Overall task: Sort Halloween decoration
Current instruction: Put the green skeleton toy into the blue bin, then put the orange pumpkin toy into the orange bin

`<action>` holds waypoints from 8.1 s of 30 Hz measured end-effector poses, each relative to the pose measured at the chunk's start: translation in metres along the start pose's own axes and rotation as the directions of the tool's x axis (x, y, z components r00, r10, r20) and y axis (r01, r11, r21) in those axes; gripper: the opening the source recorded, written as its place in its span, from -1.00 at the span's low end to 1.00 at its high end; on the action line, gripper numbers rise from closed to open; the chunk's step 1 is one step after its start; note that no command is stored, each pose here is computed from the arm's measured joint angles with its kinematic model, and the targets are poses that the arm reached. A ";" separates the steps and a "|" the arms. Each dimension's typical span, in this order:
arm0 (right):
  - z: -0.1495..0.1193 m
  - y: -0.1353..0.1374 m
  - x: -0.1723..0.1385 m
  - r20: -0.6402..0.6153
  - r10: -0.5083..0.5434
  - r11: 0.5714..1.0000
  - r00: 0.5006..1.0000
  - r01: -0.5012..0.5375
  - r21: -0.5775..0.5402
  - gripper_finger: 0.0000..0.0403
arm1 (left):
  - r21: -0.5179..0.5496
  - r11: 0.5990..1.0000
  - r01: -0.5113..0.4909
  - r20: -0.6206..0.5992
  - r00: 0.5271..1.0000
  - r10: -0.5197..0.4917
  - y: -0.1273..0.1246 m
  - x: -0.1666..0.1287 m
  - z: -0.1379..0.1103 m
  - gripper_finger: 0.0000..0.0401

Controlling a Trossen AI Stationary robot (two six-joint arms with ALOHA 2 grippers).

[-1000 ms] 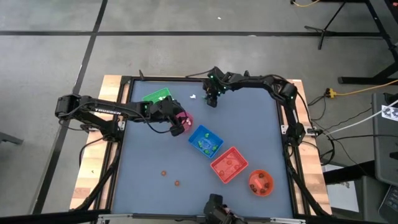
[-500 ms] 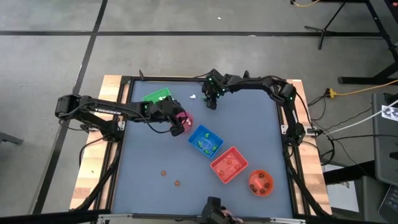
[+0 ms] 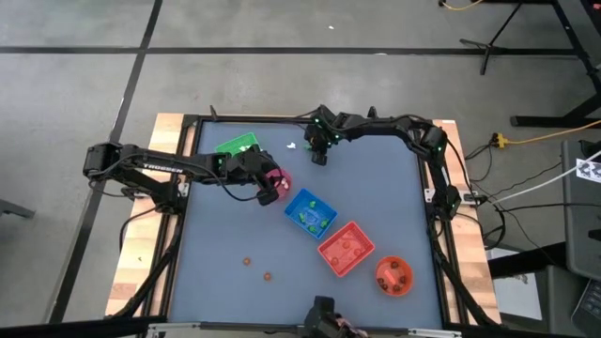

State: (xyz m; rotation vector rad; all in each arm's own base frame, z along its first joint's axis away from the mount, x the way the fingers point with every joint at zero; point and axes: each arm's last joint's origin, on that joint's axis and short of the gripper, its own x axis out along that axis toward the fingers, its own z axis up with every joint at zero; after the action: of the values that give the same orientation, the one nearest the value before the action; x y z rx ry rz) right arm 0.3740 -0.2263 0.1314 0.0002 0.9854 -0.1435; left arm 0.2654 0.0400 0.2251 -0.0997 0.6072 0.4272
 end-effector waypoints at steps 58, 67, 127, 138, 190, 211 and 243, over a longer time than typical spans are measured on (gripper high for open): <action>0.011 -0.004 -0.009 -0.020 -0.012 1.000 1.000 0.012 0.003 -0.88 | 0.000 1.000 0.000 0.000 1.000 0.000 0.000 0.000 0.000 -0.22; 0.005 0.004 -0.014 -0.121 0.045 0.999 0.992 -0.043 0.020 -0.88 | 0.000 1.000 0.000 0.000 1.000 0.000 0.000 0.000 0.000 -0.22; 0.085 0.233 -0.079 -0.366 0.273 0.876 0.890 -0.387 -0.288 -0.29 | 0.044 0.868 0.496 -0.213 0.853 -0.476 -0.092 -0.041 -0.036 -0.22; 0.092 0.231 -0.104 -0.444 0.261 0.877 0.857 -0.403 -0.262 -0.24 | 0.100 0.805 0.584 -0.222 0.802 -0.554 -0.138 -0.048 -0.058 -0.22; 0.058 0.204 -0.353 -0.138 0.245 0.903 0.960 -0.277 -0.327 -0.24 | 0.260 0.762 0.593 -0.241 0.804 -0.543 -0.202 -0.042 -0.123 -0.22; -0.074 0.184 -0.361 0.210 0.110 0.990 0.971 -0.089 -0.106 -0.24 | 0.280 0.771 0.572 -0.284 0.817 -0.502 -0.203 -0.033 -0.135 -0.22; -0.170 0.187 -0.277 0.379 0.113 0.964 0.919 -0.194 0.181 -0.24 | 0.286 0.765 0.577 -0.331 0.808 -0.487 -0.208 -0.017 -0.153 -0.24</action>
State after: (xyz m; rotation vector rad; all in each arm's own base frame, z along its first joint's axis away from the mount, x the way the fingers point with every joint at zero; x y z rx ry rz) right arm 0.1050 0.0030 0.2555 0.2432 0.5890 -0.0992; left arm 0.2581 -0.1878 0.1029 0.0459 0.8546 -0.2764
